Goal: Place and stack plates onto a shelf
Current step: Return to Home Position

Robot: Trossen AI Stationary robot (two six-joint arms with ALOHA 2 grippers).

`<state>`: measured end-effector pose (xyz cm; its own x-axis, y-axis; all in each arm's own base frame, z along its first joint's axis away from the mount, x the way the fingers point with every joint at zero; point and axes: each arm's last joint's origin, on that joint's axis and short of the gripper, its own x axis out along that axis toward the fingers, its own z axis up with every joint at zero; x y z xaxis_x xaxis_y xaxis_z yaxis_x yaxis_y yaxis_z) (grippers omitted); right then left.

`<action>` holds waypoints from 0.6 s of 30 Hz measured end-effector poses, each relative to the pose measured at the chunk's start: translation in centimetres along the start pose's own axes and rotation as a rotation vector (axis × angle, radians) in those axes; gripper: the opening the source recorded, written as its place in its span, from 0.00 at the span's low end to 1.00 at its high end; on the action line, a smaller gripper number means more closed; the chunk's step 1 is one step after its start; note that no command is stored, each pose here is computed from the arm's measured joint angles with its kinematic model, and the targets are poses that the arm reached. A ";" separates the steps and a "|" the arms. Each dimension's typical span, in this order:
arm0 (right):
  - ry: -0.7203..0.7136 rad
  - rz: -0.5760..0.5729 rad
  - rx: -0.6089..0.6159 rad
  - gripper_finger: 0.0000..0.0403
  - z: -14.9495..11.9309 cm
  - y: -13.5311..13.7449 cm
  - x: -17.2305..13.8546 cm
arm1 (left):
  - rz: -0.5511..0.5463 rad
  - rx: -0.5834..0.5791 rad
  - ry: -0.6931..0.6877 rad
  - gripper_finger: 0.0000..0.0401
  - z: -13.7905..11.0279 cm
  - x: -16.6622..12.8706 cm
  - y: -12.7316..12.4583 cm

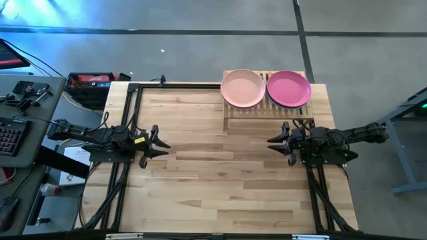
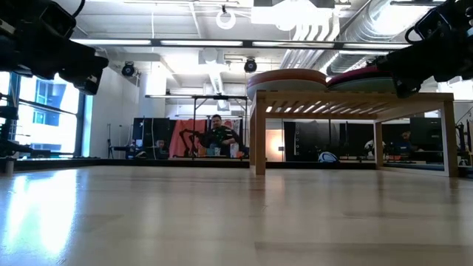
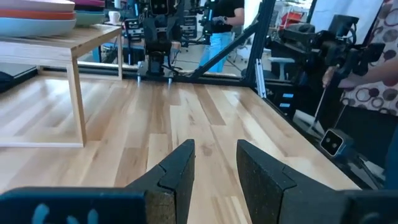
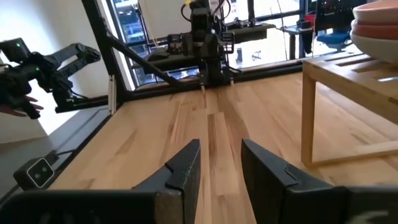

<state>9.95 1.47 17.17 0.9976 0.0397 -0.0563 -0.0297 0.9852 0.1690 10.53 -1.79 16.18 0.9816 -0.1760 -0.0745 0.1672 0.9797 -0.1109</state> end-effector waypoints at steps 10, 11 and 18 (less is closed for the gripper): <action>0.011 0.000 -0.002 0.26 -0.1 0.0 0.0 | 0.000 -0.035 0.000 0.27 0.0 0.0 0.0; 0.011 0.000 -0.002 0.26 -0.1 0.0 0.0 | 0.000 -0.035 0.000 0.27 0.0 0.0 0.0; 0.011 0.000 -0.004 0.26 -0.1 0.0 0.0 | 0.000 -0.035 0.000 0.27 0.0 0.0 0.0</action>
<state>9.95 1.48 17.08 0.9969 0.0419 -0.0669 -0.0304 0.9858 0.1650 10.53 -1.79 16.18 0.9815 -0.1764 -0.0745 0.1643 0.9757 -0.1452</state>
